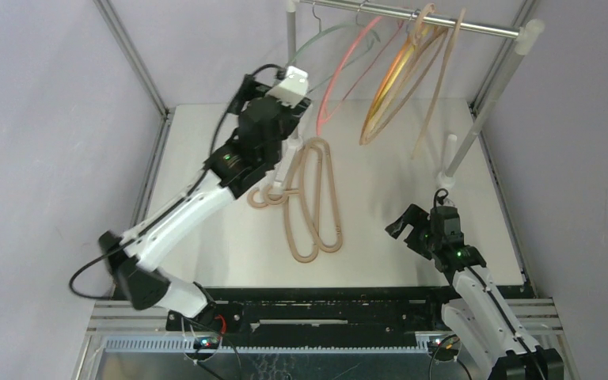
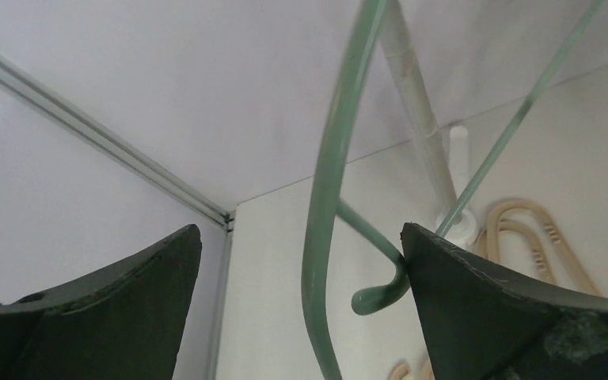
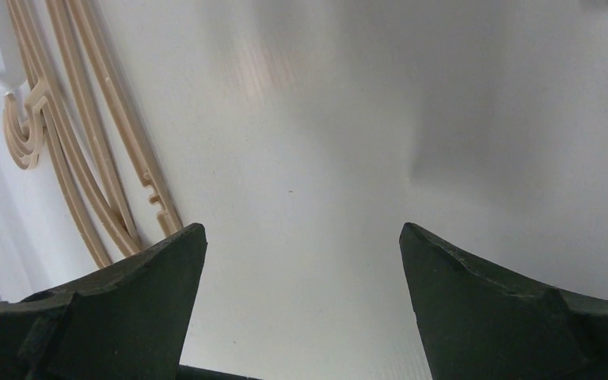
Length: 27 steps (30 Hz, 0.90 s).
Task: Organize the hangers
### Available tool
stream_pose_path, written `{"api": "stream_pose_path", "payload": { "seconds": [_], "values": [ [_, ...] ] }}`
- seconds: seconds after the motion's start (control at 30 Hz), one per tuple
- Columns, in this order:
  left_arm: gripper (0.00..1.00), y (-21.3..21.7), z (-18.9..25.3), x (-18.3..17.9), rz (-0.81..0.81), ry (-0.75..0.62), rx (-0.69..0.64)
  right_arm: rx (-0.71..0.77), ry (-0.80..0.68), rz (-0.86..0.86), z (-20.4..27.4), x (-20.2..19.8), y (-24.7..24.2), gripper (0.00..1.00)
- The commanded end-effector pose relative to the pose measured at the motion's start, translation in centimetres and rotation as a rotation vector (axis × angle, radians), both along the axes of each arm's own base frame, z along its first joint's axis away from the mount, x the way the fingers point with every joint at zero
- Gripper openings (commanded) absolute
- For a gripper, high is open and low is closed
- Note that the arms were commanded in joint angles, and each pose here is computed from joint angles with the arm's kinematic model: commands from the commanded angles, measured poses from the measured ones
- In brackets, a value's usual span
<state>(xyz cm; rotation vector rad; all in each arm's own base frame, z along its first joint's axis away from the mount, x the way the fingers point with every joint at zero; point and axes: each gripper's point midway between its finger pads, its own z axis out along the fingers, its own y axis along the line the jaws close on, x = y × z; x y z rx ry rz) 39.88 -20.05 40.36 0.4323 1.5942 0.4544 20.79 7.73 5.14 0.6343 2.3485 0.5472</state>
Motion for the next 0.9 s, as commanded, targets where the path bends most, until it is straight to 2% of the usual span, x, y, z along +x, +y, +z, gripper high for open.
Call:
{"api": "stream_pose_path", "payload": {
  "seconds": [0.0, 0.17, 0.4, 0.6, 0.77, 0.87],
  "values": [
    [1.0, 2.5, 0.1, -3.6, -0.041, 0.003, -0.155, -0.01, -0.064, -0.008, 1.7, 0.9, -0.3, 1.0],
    [0.99, 3.5, -2.4, -6.4, -0.093, 0.03, -0.268, -0.035, -0.092, -0.006, 3.2, 0.9, -0.5, 1.0],
    [1.0, 4.0, -6.1, -7.7, -0.118, 0.073, -0.311, -0.103, -0.22, -0.068, 7.7, 1.1, -1.7, 1.0],
    [0.99, 3.5, -4.6, -6.0, -0.121, 0.039, -0.322, -0.096, -0.206, -0.063, 8.1, 1.1, -1.3, 0.99],
    [0.99, 3.9, -2.5, -3.3, -0.059, -0.051, -0.32, -0.111, -0.194, -0.051, 7.8, 0.7, -1.0, 1.0],
    [1.0, 2.9, -1.1, -1.7, -0.099, -0.088, -0.36, -0.122, -0.194, -0.05, 7.7, 0.7, -1.2, 1.0]
  ]
}}
